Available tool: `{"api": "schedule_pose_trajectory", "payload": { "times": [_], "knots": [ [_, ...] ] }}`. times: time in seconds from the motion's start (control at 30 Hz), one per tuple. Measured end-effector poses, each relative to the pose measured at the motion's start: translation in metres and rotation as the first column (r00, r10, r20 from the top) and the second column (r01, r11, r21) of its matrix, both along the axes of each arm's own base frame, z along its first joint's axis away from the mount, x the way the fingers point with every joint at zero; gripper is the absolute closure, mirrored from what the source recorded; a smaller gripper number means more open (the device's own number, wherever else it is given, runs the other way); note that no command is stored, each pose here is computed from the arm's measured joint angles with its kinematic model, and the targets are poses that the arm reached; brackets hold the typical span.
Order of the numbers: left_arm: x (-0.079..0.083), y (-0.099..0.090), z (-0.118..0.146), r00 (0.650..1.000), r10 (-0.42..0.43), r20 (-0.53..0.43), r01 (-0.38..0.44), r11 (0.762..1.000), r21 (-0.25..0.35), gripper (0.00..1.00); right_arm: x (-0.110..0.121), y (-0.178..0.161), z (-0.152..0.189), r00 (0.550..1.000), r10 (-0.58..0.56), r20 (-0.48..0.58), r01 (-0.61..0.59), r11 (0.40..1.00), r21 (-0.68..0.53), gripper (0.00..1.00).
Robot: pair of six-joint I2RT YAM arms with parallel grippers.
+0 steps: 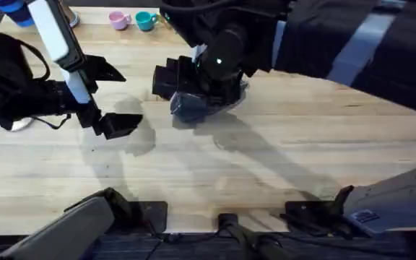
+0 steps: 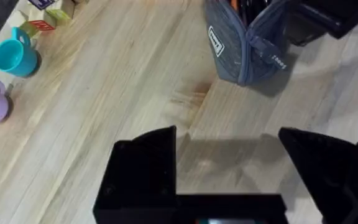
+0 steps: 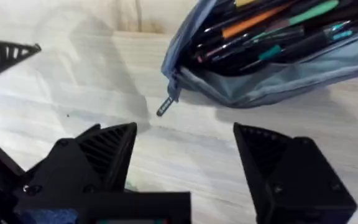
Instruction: Unzip the bag, pick up the pens from the table one at a time and place them inside, then zip the bag closed.
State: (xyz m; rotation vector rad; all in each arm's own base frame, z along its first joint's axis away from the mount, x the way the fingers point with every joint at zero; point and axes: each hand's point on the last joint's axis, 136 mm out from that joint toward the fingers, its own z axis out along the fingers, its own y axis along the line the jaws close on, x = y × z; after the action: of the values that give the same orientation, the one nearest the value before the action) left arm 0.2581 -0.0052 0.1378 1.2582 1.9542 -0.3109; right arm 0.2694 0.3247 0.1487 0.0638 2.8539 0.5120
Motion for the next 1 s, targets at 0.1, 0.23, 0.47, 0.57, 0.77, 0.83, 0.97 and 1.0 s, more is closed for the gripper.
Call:
{"api": "schedule_pose_trajectory", "payload": {
  "times": [0.1, 0.23, 0.47, 0.57, 0.77, 0.83, 0.97, 1.0],
  "knots": [
    [0.0, 0.0, 0.0, 1.0, 0.0, 0.0, 0.0, 1.0, 0.0, 0.008, 0.0, 0.001, 0.0, 1.0, -0.007, -0.002, 0.007, 1.0, 0.002, 0.062],
    [0.0, 0.0, 0.0, 1.0, 0.0, 0.0, 0.0, 1.0, 0.0, 0.008, 0.002, 0.004, 0.0, 1.0, -0.018, 0.002, 0.018, 1.0, 0.017, 0.056],
    [0.0, 0.0, 0.0, 1.0, 0.001, -0.001, -0.001, 1.0, 0.002, 0.008, 0.007, 0.021, -0.023, 1.0, -0.009, -0.006, 0.009, 1.0, 0.012, 0.053],
    [0.0, 0.0, 0.0, 1.0, 0.001, -0.001, -0.001, 1.0, 0.002, 0.008, 0.011, 0.028, -0.036, 1.0, -0.006, -0.009, 0.006, 1.0, 0.008, 0.056],
    [0.0, 0.0, 0.0, 1.0, 0.001, -0.001, -0.001, 1.0, 0.003, 0.008, 0.021, 0.035, -0.046, 1.0, -0.02, 0.015, 0.019, 1.0, 0.017, 0.221],
    [0.0, 0.0, 0.0, 1.0, 0.001, -0.001, -0.001, 1.0, 0.003, 0.008, 0.023, 0.035, -0.046, 0.999, -0.027, 0.022, 0.026, 1.0, 0.015, 0.278],
    [0.0, 0.0, 0.0, 1.0, 0.001, -0.001, -0.001, 1.0, 0.003, 0.008, 0.025, 0.035, -0.046, 0.999, -0.031, 0.03, 0.031, 0.999, 0.013, 0.341],
    [0.0, 0.0, 0.0, 1.0, 0.001, -0.001, -0.001, 1.0, 0.003, 0.008, 0.025, 0.035, -0.046, 0.999, -0.032, 0.031, 0.032, 0.999, 0.013, 0.346]
  ]
}}
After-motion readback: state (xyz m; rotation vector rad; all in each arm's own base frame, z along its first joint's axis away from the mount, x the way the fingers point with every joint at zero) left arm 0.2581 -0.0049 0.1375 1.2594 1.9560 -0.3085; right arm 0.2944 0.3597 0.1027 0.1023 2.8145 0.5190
